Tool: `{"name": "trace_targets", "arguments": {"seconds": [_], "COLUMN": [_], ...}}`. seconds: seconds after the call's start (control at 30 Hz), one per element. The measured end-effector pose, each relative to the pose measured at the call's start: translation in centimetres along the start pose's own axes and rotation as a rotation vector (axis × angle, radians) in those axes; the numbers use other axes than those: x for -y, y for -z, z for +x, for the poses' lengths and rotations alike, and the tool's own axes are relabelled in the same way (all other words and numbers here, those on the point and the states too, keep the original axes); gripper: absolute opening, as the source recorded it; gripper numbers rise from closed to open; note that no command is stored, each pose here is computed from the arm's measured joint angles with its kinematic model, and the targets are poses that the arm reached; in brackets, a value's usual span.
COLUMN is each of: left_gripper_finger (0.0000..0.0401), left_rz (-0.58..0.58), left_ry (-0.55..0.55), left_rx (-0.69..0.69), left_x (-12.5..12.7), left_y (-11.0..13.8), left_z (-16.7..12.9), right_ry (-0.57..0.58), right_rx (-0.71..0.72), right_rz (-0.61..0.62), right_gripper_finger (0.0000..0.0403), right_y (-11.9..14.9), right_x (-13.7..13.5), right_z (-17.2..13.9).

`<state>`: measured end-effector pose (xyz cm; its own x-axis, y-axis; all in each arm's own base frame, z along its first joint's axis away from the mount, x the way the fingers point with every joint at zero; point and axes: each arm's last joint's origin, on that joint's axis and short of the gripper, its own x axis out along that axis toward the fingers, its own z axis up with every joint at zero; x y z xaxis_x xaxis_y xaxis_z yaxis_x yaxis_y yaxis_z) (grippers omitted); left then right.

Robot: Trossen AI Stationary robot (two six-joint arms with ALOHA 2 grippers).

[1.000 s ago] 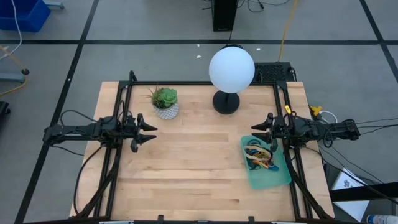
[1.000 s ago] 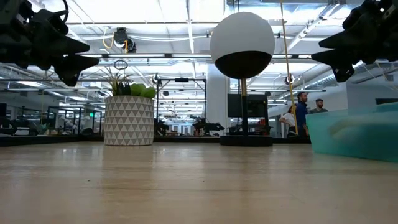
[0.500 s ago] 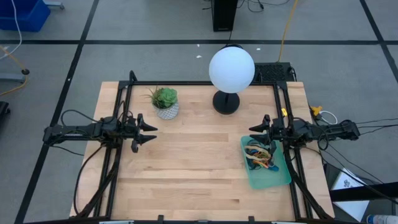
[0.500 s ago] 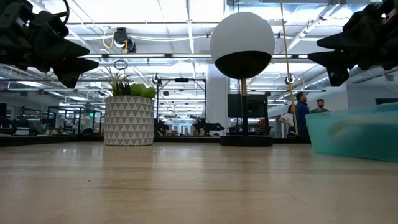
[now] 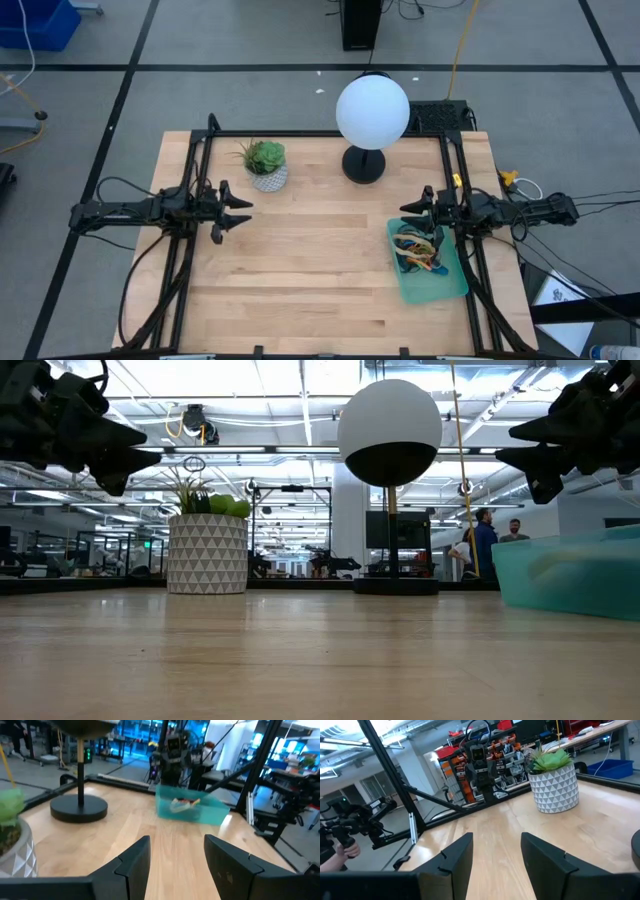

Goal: Pick and place rubber bands into bin
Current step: Return to Home Position

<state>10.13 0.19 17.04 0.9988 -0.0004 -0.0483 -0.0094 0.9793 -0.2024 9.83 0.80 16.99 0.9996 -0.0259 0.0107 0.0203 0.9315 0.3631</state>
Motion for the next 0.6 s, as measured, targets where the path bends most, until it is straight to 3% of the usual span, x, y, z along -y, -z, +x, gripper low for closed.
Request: {"name": "trace_targets", "arguments": {"seconds": [0.6], "left_gripper_finger": [0.0193], "left_rz": [-0.046], "left_ry": [-0.017], "left_rx": [-0.009], "left_x": [-0.2], "left_y": [0.8], "left_z": [0.2], "right_ry": [0.004], "right_rx": [-0.008], "right_rz": [-0.046], "right_gripper_finger": [0.0160], "right_y": [0.1], "right_x": [0.0], "right_z": [0.0]}}
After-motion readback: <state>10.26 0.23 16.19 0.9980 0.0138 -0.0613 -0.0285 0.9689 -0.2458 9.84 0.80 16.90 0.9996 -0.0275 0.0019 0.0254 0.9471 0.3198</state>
